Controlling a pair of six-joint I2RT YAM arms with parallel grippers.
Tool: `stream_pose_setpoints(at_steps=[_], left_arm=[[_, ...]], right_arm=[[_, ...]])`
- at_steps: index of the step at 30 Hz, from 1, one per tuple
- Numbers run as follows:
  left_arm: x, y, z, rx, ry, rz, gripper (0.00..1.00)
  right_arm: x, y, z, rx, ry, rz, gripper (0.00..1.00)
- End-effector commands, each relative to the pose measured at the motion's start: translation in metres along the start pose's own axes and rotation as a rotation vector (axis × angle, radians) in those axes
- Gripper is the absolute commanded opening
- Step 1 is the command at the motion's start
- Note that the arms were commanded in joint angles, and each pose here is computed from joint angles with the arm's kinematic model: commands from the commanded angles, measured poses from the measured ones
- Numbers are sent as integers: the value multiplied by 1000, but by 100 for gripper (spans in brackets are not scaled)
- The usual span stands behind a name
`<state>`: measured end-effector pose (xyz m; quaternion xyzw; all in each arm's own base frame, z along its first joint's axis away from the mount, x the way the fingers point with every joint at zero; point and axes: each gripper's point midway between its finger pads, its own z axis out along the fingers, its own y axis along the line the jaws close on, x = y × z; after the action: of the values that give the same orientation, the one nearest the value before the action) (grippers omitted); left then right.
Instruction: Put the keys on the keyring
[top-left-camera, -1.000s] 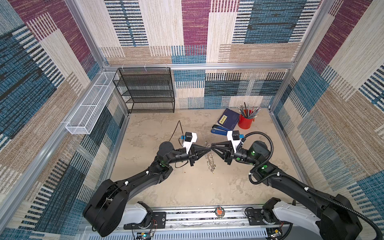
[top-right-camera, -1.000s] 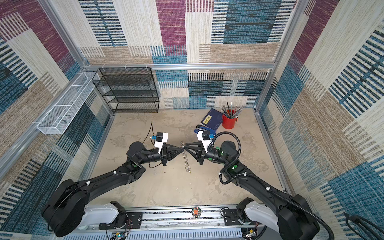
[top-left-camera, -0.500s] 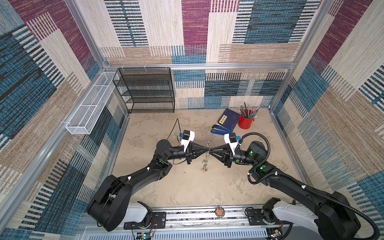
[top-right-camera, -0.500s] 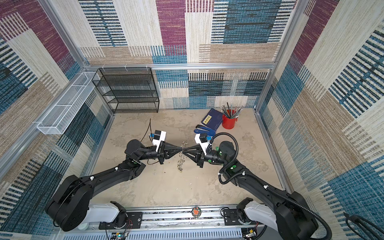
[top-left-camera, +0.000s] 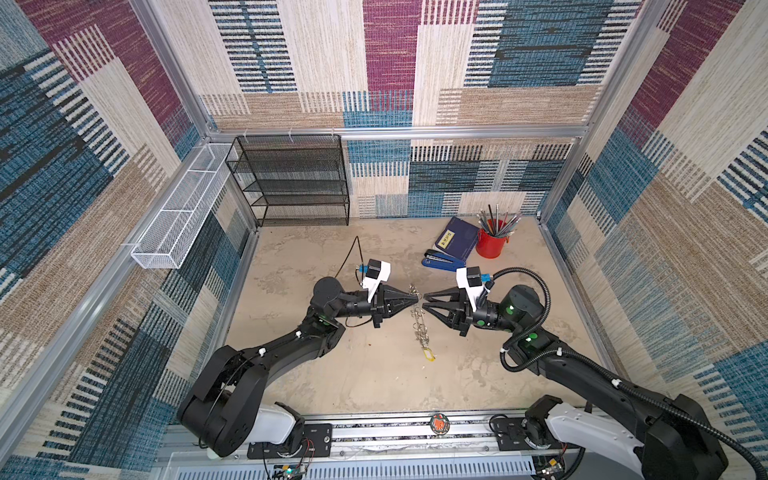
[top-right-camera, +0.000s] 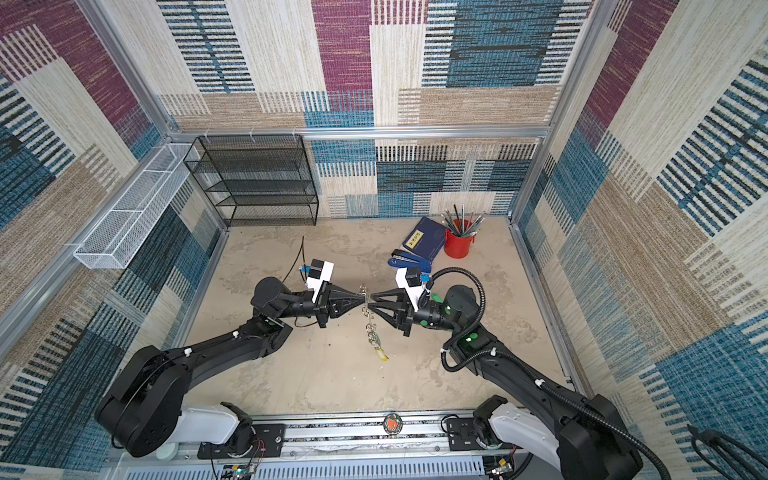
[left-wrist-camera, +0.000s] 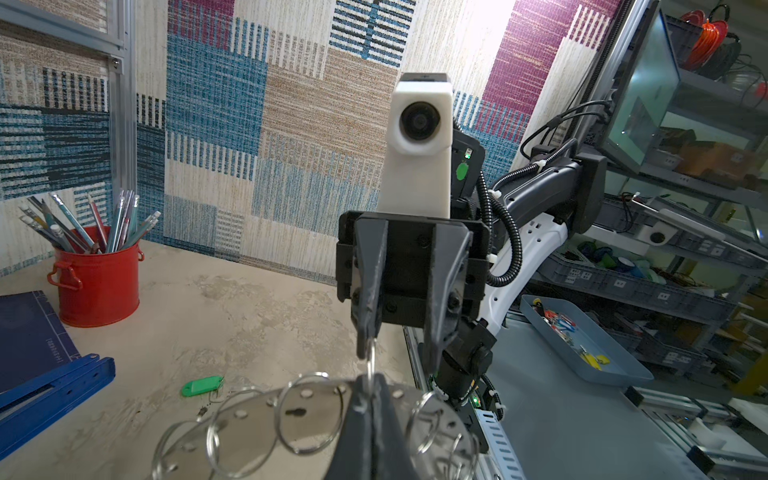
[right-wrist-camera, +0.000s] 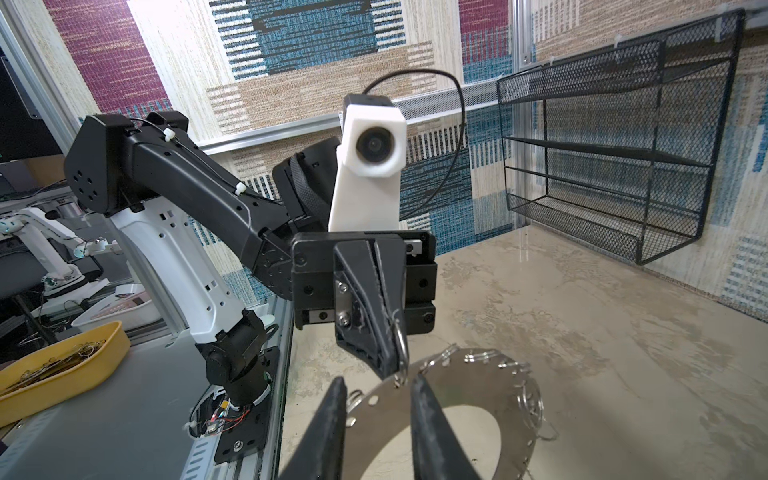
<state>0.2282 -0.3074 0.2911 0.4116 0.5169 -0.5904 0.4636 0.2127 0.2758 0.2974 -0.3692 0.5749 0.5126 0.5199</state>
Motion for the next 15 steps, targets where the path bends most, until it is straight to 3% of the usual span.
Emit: stream_pose_setpoints(at_steps=[1,15], left_arm=[[-11,-6,1,35,-19,34,0],[-8,-10,2,66,-7,29,0]], right_arm=[[-7,7,2,-52,-15,-19,29],[-7,3,5,-39,-14,-19,24]])
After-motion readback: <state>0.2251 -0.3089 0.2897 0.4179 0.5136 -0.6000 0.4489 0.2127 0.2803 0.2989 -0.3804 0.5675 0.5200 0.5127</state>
